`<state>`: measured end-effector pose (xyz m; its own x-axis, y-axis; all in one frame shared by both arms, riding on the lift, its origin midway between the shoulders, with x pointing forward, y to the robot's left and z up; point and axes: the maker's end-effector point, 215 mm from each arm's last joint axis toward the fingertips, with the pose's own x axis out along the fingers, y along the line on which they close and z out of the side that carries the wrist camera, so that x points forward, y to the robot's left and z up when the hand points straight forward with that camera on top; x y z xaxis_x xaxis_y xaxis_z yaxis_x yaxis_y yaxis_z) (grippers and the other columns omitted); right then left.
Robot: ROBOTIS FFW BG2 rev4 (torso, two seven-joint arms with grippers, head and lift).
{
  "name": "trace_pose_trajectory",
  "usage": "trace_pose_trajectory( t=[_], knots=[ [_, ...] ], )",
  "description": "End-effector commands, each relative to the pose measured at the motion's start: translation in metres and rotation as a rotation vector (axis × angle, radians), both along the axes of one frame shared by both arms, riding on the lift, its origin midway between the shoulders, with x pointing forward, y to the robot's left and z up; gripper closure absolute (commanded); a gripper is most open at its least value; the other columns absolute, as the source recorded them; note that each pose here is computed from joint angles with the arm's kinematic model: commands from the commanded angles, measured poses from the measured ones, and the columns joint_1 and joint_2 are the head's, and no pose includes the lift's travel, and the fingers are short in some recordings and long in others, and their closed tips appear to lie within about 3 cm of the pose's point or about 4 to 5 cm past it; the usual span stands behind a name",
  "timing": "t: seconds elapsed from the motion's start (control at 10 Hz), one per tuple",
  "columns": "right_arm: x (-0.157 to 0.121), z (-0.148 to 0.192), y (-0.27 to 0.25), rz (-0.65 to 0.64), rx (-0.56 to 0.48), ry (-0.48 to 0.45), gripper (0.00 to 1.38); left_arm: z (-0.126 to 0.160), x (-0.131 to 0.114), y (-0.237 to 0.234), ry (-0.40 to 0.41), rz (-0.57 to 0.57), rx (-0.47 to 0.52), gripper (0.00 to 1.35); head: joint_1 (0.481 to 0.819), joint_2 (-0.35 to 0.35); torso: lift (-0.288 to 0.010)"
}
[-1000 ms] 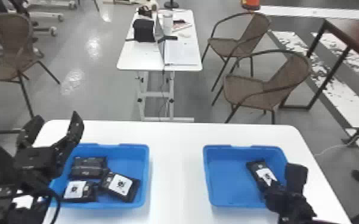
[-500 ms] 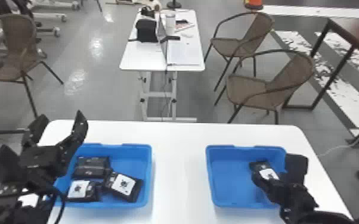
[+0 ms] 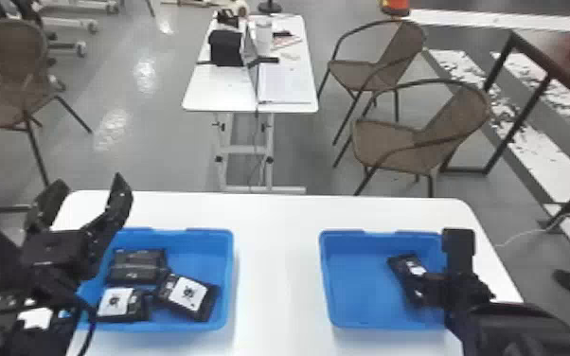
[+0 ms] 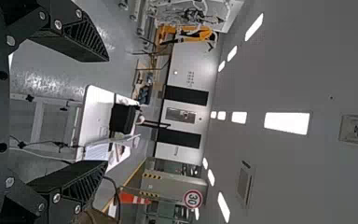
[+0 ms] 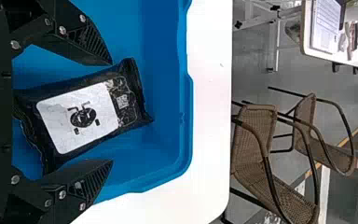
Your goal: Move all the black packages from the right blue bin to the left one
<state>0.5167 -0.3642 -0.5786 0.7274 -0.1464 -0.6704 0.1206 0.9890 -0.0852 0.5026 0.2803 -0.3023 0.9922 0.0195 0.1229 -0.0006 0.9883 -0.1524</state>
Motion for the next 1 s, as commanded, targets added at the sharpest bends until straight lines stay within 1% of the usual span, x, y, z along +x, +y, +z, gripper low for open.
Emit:
trace_pose_trajectory(
  t=[0.0,0.2,0.3,0.4,0.9],
  knots=[
    [-0.001,-0.009,-0.011,0.001,-0.007,0.033,0.31,0.0,0.0,0.0,-0.001,0.002,-0.005,0.27,0.695,-0.088,0.0],
    [-0.01,-0.021,-0.017,-0.003,-0.019,0.064,0.31,-0.001,-0.002,0.001,-0.001,0.004,-0.004,0.27,0.695,-0.102,0.0],
    [-0.008,-0.024,-0.021,0.002,-0.021,0.075,0.31,-0.002,-0.003,0.003,0.001,0.007,-0.003,0.27,0.695,-0.106,0.0],
    [-0.003,-0.028,-0.018,0.024,-0.001,0.08,0.31,-0.003,-0.003,0.004,0.004,0.009,-0.002,0.27,0.695,-0.108,0.0],
    [0.001,-0.029,-0.014,0.032,-0.003,0.073,0.32,-0.003,-0.005,0.006,-0.001,0.013,-0.005,0.27,0.695,-0.1,0.0]
  ],
)
